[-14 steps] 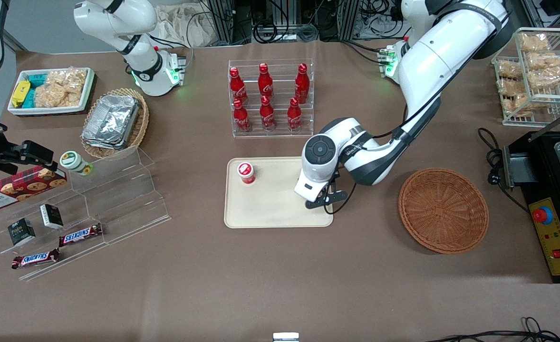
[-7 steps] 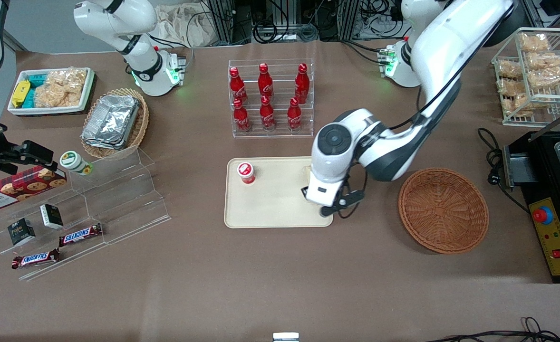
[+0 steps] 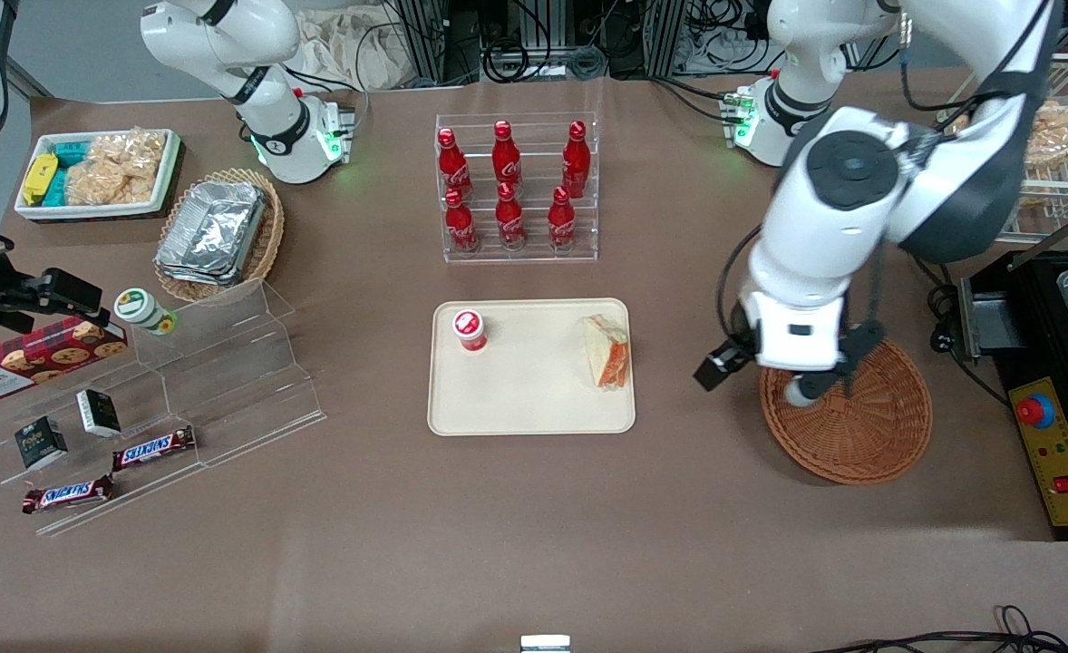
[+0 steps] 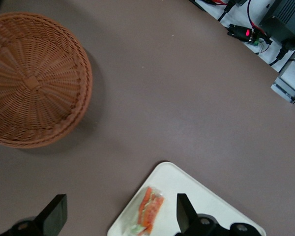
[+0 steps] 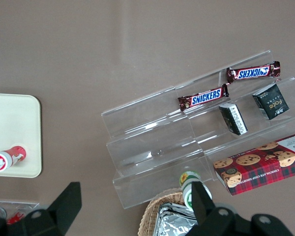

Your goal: Place sandwich from basket to tray

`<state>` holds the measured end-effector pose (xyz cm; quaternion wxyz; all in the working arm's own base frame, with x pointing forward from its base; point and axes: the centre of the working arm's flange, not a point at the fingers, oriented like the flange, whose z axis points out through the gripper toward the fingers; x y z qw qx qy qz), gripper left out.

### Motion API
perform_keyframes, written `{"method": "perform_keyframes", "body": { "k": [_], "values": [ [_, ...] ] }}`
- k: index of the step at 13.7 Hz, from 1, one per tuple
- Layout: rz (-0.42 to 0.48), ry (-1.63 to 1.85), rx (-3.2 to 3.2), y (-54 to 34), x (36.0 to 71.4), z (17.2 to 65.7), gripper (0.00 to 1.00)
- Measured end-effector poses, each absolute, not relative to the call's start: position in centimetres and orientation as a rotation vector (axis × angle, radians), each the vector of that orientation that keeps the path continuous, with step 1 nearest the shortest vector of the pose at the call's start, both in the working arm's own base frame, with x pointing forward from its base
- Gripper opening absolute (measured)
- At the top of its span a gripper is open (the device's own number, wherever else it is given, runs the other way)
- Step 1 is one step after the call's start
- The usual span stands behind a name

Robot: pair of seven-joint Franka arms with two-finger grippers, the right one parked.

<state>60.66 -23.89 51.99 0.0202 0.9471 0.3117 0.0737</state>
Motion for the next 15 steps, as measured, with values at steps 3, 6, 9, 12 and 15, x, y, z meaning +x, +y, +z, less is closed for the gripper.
{"method": "perform_keyframes", "body": {
  "k": [3,6,9,12,15],
  "values": [
    [0.168,0.806,3.008,-17.8,61.5,53.2,1.00],
    [0.094,0.603,3.081,-12.0,62.0,53.5,1.00],
    [0.059,0.454,3.123,-7.5,62.1,54.0,1.00],
    [0.024,0.314,3.144,-3.6,61.2,55.3,1.00],
    [0.019,0.205,3.147,-0.4,59.3,57.1,1.00]
  ]
}}
